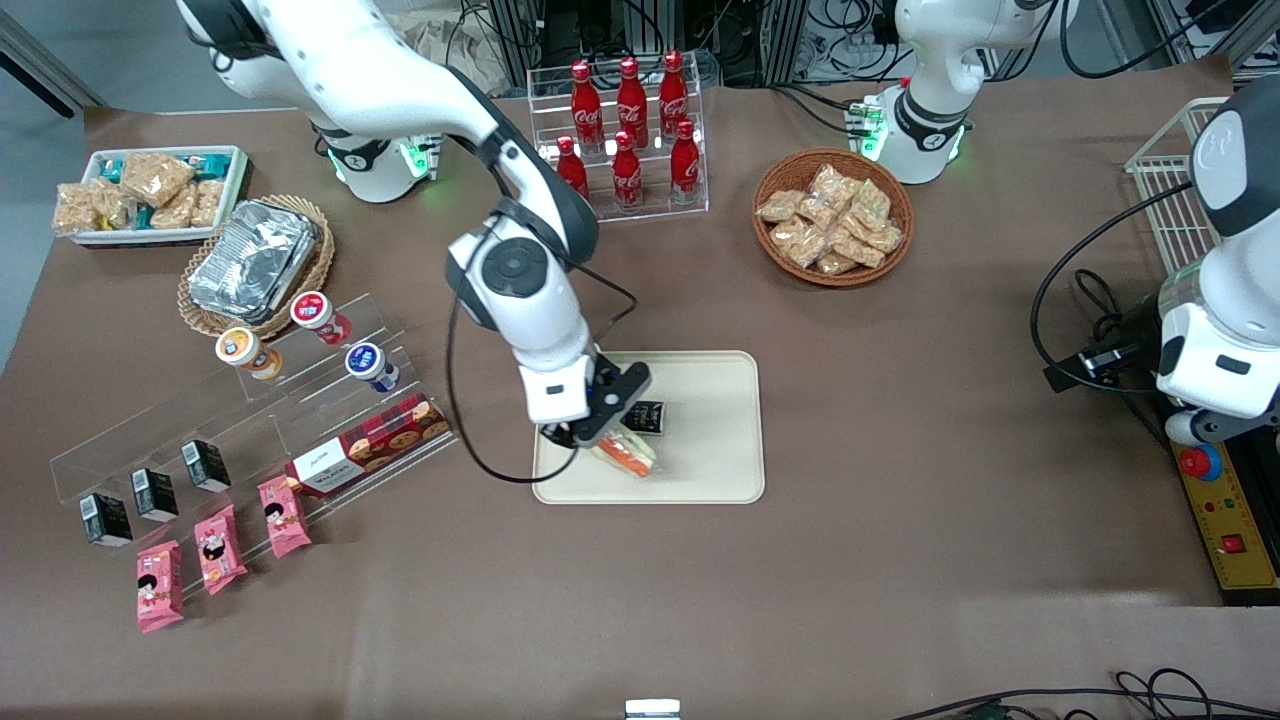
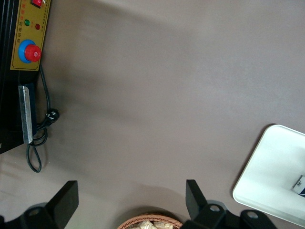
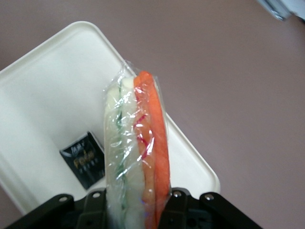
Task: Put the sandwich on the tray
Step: 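Carry the sandwich over the cream tray and lower it, then open the right gripper to release the sandwich onto the tray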
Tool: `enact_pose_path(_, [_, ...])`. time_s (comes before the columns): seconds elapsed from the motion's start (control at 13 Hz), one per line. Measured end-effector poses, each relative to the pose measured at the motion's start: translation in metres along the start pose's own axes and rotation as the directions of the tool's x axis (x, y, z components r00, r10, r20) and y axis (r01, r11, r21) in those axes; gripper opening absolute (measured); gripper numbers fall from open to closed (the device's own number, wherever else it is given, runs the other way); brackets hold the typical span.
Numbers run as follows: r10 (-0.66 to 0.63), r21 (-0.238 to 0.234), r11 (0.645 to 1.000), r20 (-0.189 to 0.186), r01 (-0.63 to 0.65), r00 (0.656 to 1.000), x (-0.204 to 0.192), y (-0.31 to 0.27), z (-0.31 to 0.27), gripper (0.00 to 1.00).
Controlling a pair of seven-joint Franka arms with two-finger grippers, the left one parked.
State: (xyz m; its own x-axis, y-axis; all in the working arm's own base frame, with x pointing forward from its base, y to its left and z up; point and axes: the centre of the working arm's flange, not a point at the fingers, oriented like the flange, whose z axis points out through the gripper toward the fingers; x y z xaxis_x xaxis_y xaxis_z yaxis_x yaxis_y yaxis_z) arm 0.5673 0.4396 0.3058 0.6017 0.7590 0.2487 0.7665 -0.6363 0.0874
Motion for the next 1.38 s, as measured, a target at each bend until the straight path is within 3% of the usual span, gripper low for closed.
enact_pose_path(0.31, [-0.144,-0.03,0.989,-0.071,0.142,0.987,-0.003,-0.008,0.077,0.32])
enact_pose_path(0.77, [-0.332,-0.062,0.943,-0.076,0.328,0.94,0.004,0.0,0.098,0.32])
enact_pose_path(0.92, [-0.43,-0.07,0.902,-0.065,0.426,0.9,0.003,0.001,0.103,0.34])
enact_pose_path(1.0, [-0.468,-0.074,0.883,-0.062,0.464,0.882,0.003,0.005,0.103,0.37])
enact_pose_path(1.38, [-0.485,-0.079,0.874,-0.089,0.48,0.87,0.008,0.023,0.092,0.88])
